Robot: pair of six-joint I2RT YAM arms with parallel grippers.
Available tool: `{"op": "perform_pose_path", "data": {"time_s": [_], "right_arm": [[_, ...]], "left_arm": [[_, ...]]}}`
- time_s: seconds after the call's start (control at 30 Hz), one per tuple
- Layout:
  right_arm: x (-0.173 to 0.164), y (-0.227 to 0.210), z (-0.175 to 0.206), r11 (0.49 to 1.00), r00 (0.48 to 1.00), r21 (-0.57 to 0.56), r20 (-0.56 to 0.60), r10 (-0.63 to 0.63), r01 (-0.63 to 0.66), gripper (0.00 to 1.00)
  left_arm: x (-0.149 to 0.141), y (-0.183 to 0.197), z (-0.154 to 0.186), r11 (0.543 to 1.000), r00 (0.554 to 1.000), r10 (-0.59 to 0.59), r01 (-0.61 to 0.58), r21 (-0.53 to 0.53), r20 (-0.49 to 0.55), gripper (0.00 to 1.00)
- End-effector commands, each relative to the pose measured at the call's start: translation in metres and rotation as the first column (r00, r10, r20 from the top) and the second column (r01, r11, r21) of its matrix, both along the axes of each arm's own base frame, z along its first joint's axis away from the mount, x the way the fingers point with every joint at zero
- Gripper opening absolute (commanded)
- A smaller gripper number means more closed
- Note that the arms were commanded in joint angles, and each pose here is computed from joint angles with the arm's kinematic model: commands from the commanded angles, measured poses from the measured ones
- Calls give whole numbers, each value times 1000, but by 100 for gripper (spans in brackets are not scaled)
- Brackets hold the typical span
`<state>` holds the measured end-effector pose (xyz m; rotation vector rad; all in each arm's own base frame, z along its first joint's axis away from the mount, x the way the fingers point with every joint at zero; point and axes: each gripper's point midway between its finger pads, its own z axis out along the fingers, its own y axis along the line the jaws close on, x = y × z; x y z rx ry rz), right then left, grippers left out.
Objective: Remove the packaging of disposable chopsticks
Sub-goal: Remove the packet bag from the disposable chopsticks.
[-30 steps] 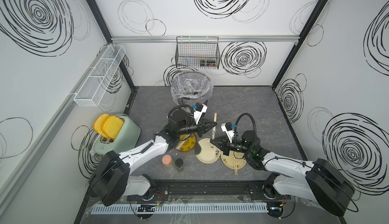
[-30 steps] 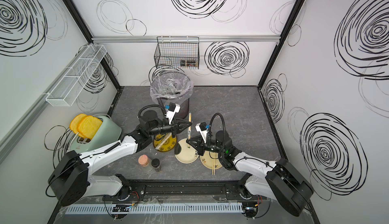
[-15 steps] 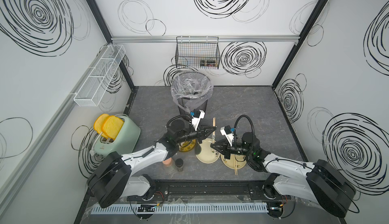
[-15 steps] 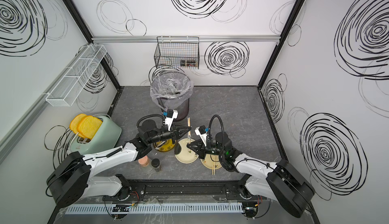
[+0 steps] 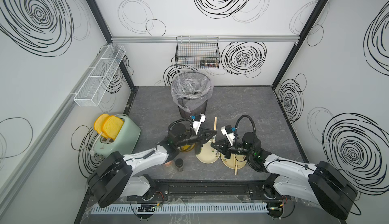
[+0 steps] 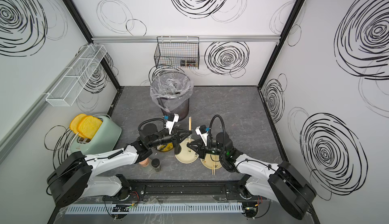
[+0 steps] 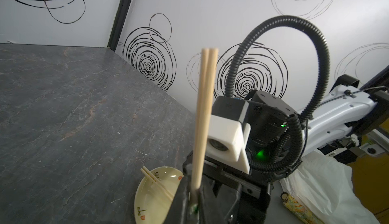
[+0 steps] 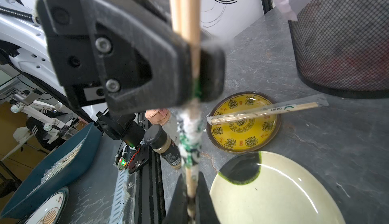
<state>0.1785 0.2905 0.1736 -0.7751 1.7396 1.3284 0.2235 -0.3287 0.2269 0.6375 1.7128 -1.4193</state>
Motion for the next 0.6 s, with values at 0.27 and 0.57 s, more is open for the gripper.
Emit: {"op": "perform_pose_path", "data": {"time_s": [0.27,0.57], "right_arm": [[17,-5,44,991,988,115,127,-88,73,0],[16,-1,42,992,989,106,129,-75,61,0]], "left_arm": [[-33,-10,-30,993,988,-106,111,40,-112,18],[-6,-6,23,995,998,-62,60,74,21,57]]}}
